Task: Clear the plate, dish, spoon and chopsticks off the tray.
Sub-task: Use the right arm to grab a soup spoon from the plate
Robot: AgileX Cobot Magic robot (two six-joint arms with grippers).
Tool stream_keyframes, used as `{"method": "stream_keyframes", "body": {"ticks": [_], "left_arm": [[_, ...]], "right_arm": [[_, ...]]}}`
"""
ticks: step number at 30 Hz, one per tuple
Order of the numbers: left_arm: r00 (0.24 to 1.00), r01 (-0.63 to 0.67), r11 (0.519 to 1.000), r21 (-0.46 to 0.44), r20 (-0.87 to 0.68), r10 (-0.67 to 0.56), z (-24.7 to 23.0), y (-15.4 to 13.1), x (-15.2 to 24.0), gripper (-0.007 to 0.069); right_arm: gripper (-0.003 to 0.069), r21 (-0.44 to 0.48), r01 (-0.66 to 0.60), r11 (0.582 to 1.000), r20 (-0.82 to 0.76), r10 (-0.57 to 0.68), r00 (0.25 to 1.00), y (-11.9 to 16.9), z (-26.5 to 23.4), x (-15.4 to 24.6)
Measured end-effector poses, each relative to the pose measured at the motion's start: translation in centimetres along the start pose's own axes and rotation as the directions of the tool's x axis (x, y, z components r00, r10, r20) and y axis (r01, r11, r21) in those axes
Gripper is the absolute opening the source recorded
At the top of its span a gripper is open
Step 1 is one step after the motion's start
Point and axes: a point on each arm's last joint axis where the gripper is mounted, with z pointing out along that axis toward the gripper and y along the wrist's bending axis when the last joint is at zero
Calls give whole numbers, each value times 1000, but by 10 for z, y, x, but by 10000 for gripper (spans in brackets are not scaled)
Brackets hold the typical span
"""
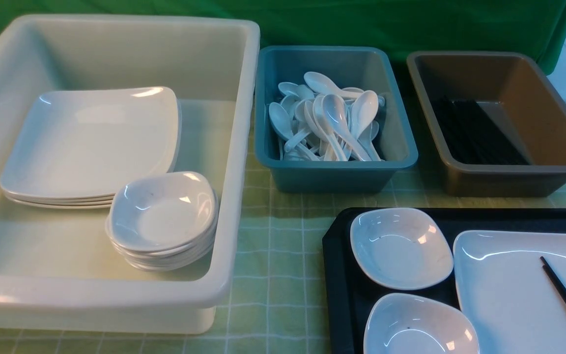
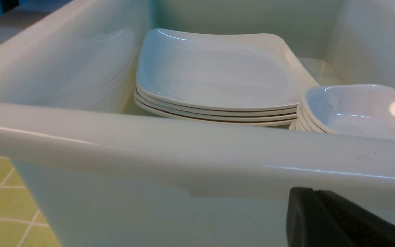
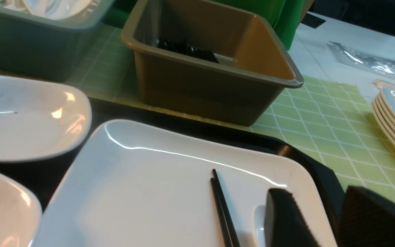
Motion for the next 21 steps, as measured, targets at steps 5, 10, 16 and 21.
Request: {"method": "stream_keyframes", "body": {"ticks": [5, 10, 16, 21], "left_arm": [[1000, 0, 1000, 0, 0, 0, 0, 0, 0, -1], [1000, 0, 1000, 0, 0, 0, 0, 0, 0, -1], [1000, 0, 1000, 0, 0, 0, 0, 0, 0, -1], [1000, 0, 1000, 0, 0, 0, 0, 0, 0, -1]], "right_arm": [[241, 0, 0, 1000, 2, 0, 1000, 0, 0, 0], [241, -20, -200, 979, 55, 201, 978, 1, 0, -5], [241, -121, -800, 588, 68, 809, 584, 1, -1, -13], [241, -132, -864, 486, 55, 874, 483, 2, -1, -13]]}}
